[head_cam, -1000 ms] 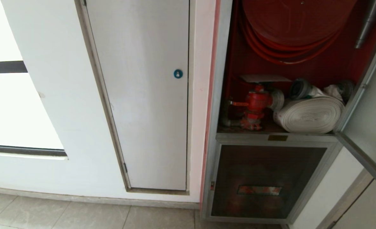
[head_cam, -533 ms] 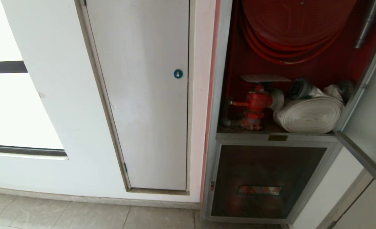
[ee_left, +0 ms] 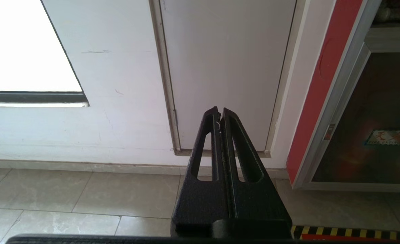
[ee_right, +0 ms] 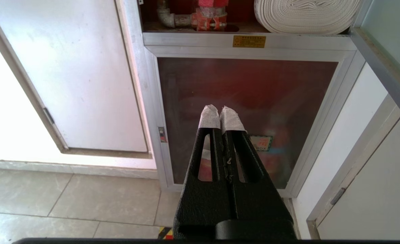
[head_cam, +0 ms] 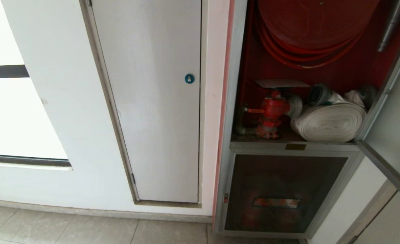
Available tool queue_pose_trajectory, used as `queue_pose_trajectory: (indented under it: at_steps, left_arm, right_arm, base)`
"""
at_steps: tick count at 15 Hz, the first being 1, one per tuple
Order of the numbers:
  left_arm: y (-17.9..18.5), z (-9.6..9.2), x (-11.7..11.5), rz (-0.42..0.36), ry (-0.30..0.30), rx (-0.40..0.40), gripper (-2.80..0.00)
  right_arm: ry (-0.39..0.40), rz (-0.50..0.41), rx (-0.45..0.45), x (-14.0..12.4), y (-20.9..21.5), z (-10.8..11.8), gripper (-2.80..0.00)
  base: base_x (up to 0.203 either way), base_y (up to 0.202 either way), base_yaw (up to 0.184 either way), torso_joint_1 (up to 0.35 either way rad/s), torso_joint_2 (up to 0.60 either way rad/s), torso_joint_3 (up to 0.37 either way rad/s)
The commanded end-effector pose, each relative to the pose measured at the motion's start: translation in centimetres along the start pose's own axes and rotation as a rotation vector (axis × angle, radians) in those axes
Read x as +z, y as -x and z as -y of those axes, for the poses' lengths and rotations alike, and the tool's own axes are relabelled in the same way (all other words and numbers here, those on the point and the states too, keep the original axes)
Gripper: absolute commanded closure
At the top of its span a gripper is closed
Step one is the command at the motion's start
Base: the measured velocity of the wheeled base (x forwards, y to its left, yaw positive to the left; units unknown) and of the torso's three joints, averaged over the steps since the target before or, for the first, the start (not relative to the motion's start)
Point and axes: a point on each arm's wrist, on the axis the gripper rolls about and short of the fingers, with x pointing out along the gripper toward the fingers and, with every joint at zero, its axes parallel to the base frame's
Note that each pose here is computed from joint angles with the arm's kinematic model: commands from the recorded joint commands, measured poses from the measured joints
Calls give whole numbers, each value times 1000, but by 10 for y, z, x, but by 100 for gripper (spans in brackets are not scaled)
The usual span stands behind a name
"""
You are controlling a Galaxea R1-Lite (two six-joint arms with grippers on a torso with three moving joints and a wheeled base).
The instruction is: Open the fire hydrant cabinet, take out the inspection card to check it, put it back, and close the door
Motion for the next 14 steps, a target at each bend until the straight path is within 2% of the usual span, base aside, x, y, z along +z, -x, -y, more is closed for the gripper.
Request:
queue_pose_trajectory:
  at_steps: [1, 10, 14]
  left_arm:
    - [0, 0, -2, -5, 0, 0, 0]
    - [0, 0, -2, -5, -2, 2, 0]
    - [0, 0, -2, -5, -3, 2, 0]
  right_arm:
    - [0, 0, 0, 0, 0, 0, 0]
    - [0, 0, 1, 0, 0, 0, 0]
    - [0, 0, 0, 0, 0, 0, 0]
  base:
    - [0, 0, 0, 0, 0, 0]
    - [0, 0, 0, 0, 0, 0]
    - [145, 0, 1, 8, -2, -2]
